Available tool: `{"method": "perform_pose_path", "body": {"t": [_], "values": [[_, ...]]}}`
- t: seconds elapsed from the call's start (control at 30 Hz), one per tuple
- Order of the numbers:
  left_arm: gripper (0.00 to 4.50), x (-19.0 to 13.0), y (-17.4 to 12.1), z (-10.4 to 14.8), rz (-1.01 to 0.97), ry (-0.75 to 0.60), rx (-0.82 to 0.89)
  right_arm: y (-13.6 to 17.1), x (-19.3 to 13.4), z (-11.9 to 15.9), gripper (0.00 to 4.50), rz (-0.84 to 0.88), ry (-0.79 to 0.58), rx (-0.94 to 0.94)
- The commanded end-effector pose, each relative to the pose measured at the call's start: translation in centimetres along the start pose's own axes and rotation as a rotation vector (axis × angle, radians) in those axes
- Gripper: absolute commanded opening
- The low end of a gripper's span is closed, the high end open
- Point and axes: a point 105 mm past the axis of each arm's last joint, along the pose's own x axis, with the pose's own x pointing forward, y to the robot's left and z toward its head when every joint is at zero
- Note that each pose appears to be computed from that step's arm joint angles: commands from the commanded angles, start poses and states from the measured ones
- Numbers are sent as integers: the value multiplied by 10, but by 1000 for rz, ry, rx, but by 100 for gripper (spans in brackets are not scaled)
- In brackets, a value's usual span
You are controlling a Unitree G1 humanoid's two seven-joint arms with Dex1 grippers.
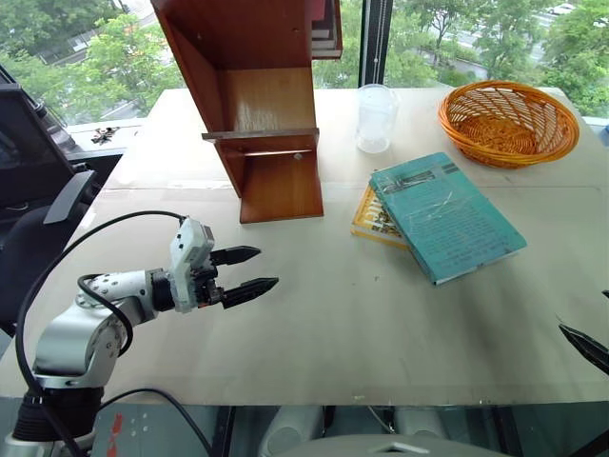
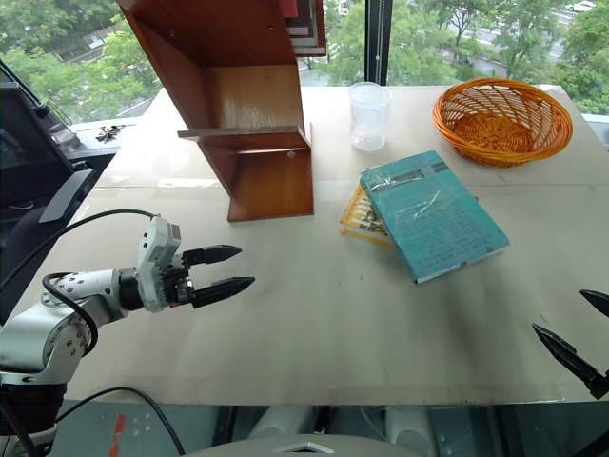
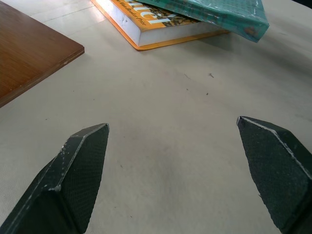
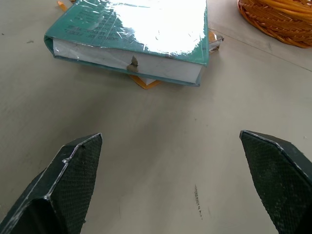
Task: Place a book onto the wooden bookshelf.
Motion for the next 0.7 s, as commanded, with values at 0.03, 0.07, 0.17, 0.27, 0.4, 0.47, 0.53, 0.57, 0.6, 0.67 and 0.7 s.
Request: {"method": "perform_pose_path", "body": {"t": [0.03,0.07,0.17,0.27,0.4,0.47,0.53,0.57,0.6,0.67,0.7], "values": [[431,4,-7,22,-32,-53,78,-11,4,14,450,-65,-35,-65],[431,10,-13,32,-58,-83,91,-10,13,21,450,-77,-60,-83],[431,19,-25,48,-109,-119,134,-13,31,38,450,-142,-55,-144],[431,25,-36,57,-141,-140,162,-16,53,52,450,-131,-31,-108],[436,30,-50,61,-177,-147,205,-47,88,71,361,-190,1,-51],[436,31,-55,61,-183,-154,215,-61,108,83,271,-215,20,-50],[436,33,-58,62,-179,-164,213,-70,126,89,166,-222,70,-53],[436,33,-59,63,-180,-166,214,-71,137,92,126,-203,93,-40],[436,33,-61,63,-179,-168,215,-73,146,93,58,-197,121,-30],[436,33,-63,65,-171,-179,215,-79,165,91,2,-195,205,-94],[436,34,-64,67,-167,-188,216,-83,175,90,2,-200,228,-105]]}}
